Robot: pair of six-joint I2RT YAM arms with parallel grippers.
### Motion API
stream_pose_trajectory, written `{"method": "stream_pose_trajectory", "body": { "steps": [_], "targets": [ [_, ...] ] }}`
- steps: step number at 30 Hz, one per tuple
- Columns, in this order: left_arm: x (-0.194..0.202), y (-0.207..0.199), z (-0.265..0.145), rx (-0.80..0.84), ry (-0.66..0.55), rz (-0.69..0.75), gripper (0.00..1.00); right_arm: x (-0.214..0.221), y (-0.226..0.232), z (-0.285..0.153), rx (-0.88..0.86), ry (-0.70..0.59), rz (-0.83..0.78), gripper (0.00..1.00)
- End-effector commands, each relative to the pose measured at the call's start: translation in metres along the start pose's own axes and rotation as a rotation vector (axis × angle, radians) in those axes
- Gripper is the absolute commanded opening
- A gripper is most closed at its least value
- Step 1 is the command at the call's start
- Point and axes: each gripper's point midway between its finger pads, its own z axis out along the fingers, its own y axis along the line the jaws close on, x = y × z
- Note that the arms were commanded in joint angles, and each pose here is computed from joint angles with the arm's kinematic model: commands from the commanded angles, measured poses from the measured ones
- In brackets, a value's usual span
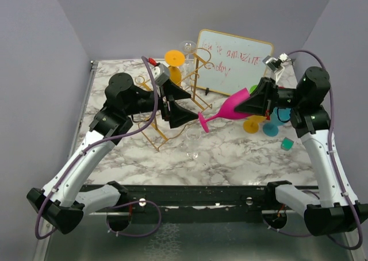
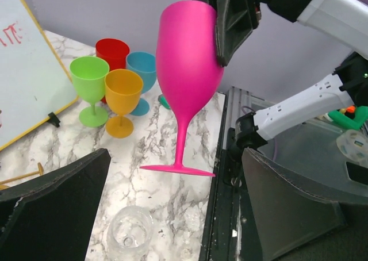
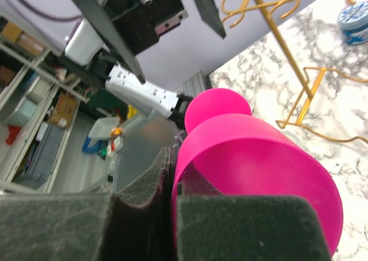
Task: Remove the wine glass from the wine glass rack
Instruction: Place the wine glass at the center of the board.
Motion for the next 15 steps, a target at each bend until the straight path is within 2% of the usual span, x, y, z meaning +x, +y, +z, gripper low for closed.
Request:
{"method": "stream_pose_trajectory", "body": {
  "steps": [1,15],
  "targets": [
    [-0.008,0.009,-0.003,-0.08,-0.027,0.015,0.99,-0.007,-0.009,-0.002,0.133,-0.007,-0.033,0.0],
    [-0.035,0.019,-0.02,-0.239,-0.114,0.057,0.99,-0.009,-0.08,-0.03,0.626,0.058,0.038,0.0]
  ]
}}
